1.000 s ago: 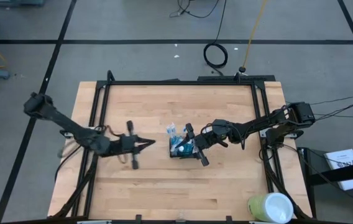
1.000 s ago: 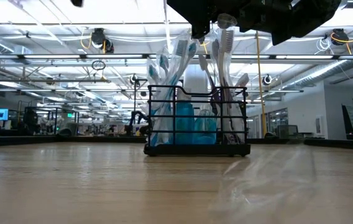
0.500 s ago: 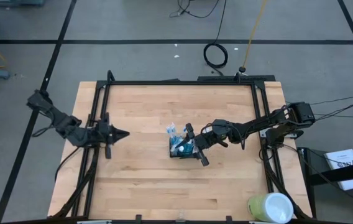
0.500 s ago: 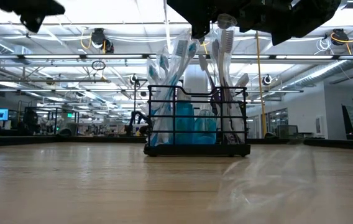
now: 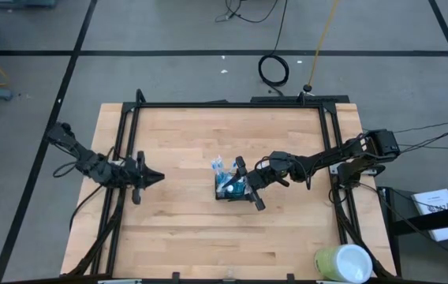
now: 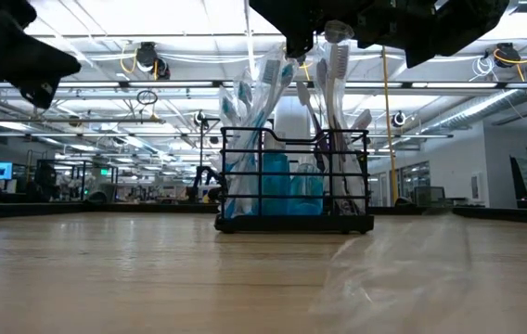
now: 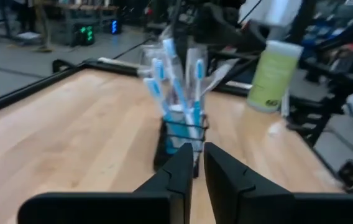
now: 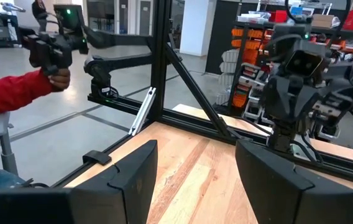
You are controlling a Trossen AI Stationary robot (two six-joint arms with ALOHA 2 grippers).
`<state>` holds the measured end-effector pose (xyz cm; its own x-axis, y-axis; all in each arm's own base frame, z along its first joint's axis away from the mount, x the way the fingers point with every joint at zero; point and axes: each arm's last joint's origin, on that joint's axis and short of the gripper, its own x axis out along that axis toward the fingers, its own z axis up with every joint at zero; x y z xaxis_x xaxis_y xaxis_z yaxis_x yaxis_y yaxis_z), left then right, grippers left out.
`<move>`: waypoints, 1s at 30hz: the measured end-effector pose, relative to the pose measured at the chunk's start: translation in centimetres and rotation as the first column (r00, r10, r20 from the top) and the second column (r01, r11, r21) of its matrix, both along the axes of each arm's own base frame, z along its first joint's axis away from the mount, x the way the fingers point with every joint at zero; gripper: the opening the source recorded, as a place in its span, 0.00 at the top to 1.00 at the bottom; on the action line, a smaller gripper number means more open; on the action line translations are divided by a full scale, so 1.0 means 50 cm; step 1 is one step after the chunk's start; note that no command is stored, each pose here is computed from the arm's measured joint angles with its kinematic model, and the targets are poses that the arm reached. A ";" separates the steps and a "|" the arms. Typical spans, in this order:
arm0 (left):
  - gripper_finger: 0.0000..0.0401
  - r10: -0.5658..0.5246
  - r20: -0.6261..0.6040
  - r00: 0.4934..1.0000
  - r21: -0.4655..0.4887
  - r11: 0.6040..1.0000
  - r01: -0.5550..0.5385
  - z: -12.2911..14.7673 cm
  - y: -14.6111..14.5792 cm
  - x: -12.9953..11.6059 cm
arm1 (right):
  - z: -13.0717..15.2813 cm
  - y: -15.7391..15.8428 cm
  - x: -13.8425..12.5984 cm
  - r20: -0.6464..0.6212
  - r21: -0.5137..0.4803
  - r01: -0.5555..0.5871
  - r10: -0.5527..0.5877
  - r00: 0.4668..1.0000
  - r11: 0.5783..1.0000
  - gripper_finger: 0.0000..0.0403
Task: Pick & Place toothbrushing station
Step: Return to Home Position
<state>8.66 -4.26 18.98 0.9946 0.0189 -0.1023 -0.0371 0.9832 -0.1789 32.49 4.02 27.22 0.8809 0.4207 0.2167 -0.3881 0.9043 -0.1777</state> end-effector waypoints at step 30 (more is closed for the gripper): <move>0.90 -0.196 0.114 0.974 0.099 0.978 0.186 -0.029 -0.005 -0.008 | 0.000 0.000 0.000 0.000 0.000 0.000 0.000 1.000 1.000 0.48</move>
<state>8.26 -4.52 17.54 0.9855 -0.1692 0.0144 0.1699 0.9819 -0.0840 32.49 4.02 27.22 0.8809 0.4207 0.2167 -0.3881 0.9043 -0.1777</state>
